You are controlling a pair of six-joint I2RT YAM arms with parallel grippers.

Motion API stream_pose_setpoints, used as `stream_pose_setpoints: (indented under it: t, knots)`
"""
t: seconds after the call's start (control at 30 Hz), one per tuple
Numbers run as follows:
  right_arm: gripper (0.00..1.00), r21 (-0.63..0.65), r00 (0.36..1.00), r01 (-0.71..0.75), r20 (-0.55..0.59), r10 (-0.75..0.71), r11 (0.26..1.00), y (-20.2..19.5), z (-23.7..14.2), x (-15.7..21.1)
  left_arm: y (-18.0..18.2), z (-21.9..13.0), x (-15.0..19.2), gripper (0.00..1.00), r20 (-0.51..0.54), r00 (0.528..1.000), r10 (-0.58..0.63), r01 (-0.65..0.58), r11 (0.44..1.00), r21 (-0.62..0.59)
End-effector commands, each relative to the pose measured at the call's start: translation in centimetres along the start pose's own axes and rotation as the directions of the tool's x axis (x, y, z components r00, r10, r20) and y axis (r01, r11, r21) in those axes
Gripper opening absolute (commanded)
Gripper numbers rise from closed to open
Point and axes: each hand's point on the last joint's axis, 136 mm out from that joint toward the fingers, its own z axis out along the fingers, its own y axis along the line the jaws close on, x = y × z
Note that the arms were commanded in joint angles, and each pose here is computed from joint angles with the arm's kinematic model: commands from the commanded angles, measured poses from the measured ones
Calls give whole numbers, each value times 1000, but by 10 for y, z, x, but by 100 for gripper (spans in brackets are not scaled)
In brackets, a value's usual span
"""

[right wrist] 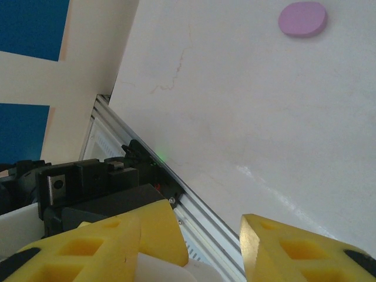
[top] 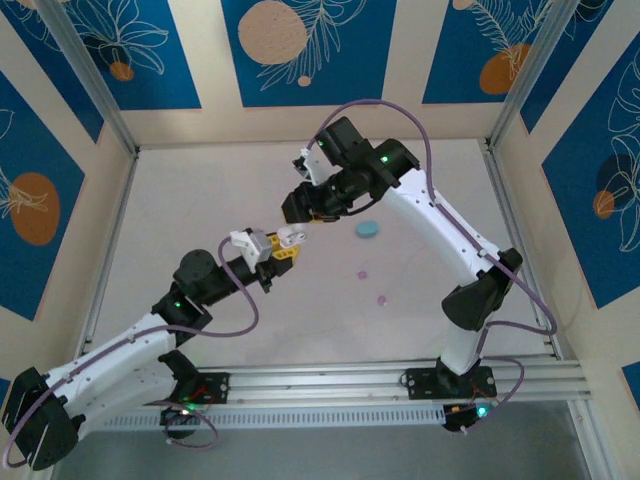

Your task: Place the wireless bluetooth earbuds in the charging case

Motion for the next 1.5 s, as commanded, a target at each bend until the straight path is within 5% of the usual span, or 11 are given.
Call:
stream_pose_setpoints:
  t: [0.0,0.67,0.83,1.0,1.3,1.47]
  knots:
    - [48,-34,1000,16,-11,-17,999,11,-13,16,-2,0,-20,18,56,998,24,-24,1000,1]
    - [49,-19,999,-1,47,2,1000,4,-28,29,0,4,-21,18,50,999,3,-3,1000,-1]
    - [51,72,974,-76,218,58,995,-26,-58,20,6,15,-7,18,-38,997,-62,61,998,-20]
    - [55,31,891,-237,405,204,971,-72,-91,31,11,34,12,18,-101,983,-153,151,988,-29]
    - [58,-24,785,-410,499,366,912,-134,-116,72,22,84,57,17,-282,887,-365,354,931,-94]
    - [59,-44,777,-447,477,412,894,-149,-116,83,28,112,93,14,-381,775,-504,478,862,-167]
